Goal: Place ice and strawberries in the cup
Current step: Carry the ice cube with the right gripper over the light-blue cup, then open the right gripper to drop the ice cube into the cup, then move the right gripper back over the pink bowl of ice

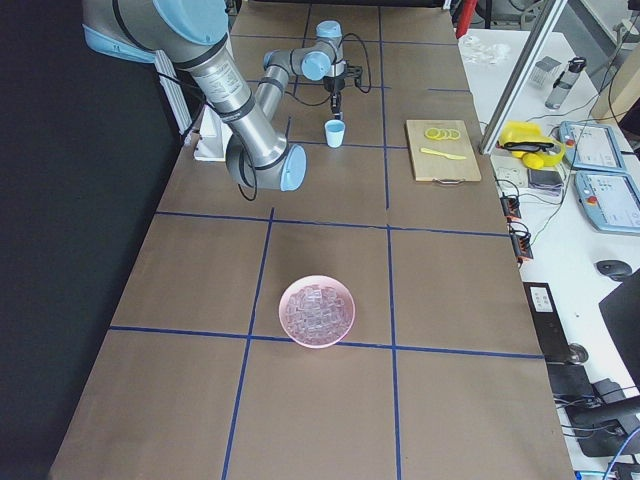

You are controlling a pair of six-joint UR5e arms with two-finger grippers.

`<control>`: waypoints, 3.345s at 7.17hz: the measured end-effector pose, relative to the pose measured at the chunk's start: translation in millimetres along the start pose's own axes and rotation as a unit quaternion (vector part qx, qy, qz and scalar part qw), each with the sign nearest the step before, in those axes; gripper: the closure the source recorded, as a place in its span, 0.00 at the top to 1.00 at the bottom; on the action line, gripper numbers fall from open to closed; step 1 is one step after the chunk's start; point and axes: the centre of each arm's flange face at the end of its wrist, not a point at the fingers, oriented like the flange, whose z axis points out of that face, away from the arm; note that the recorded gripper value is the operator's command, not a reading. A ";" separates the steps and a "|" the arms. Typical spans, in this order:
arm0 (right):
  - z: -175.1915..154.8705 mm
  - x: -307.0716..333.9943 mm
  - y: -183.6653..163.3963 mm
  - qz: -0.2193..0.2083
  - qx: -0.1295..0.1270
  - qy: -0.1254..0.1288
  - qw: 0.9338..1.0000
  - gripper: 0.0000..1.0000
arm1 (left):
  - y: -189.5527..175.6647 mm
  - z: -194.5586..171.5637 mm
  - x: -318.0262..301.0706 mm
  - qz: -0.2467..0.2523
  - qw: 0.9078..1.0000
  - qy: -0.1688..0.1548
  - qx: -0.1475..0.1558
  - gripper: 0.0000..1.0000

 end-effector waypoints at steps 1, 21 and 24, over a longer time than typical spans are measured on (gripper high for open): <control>4.6 2.2 1.7 0.000 -0.001 0.004 1.000 0.34 | -0.1 -0.1 0.2 0.000 1.000 0.000 0.000 1.00; -86.6 773.6 -150.0 -0.193 -0.071 -0.009 0.979 0.99 | -21.7 -13.2 14.7 0.058 0.997 -0.012 0.051 1.00; -85.8 846.5 -91.7 -0.122 -0.081 -0.006 0.989 0.99 | -26.2 -19.0 21.5 0.065 0.996 -0.013 0.058 1.00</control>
